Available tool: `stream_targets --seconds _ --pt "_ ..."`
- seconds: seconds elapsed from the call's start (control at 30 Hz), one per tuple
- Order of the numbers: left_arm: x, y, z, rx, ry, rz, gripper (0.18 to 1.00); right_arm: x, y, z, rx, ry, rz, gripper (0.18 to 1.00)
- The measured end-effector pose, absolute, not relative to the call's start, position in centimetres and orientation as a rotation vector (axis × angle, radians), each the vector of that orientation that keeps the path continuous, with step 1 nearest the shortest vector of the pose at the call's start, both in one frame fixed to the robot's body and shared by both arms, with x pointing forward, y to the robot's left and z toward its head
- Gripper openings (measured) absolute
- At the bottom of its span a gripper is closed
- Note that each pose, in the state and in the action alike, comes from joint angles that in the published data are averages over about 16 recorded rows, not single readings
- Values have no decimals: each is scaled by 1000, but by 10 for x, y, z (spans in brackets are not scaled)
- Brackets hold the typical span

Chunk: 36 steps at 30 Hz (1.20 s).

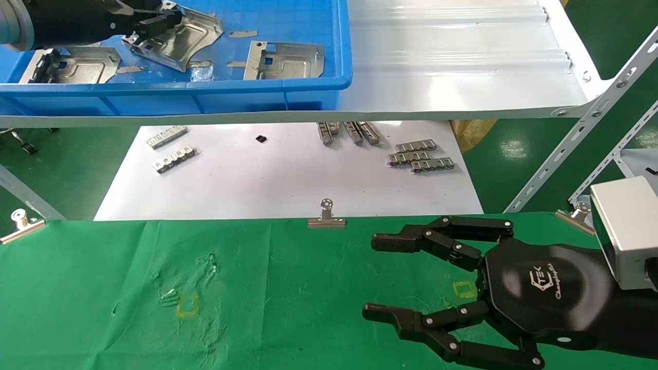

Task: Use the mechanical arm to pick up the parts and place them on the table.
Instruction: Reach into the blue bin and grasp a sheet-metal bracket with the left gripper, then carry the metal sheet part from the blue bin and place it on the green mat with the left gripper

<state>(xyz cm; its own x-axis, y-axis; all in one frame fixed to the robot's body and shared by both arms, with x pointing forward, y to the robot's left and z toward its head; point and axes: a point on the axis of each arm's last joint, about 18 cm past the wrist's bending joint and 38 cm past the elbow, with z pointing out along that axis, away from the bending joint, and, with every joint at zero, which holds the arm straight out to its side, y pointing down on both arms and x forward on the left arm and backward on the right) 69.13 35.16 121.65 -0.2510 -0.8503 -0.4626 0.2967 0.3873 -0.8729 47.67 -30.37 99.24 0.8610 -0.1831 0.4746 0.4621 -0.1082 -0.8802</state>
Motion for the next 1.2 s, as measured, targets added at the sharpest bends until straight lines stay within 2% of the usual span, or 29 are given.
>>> stream_targets --seconds 0.13,0.37,0.57,0.73,0.93,1.2 --pt "690 355 1216 -537 1435 -1182 429 477 -304 992 -1591 -224 -553 616" --pt "683 359 1222 -528 1425 -1199 327 477 -304 992 -1591 -224 -553 765" --pt "669 356 1234 -453 1427 -1243 297 477 -304 992 -1591 -224 -553 867" --pt "647 345 1241 -309 1480 -1288 294 477 -304 992 -1591 -224 -553 939" --pt "613 324 1234 -59 1605 -1318 292 477 -304 992 -1591 -224 -553 983" --pt "578 309 1210 238 1734 -1290 291 477 -304 992 -1591 -224 -553 999"
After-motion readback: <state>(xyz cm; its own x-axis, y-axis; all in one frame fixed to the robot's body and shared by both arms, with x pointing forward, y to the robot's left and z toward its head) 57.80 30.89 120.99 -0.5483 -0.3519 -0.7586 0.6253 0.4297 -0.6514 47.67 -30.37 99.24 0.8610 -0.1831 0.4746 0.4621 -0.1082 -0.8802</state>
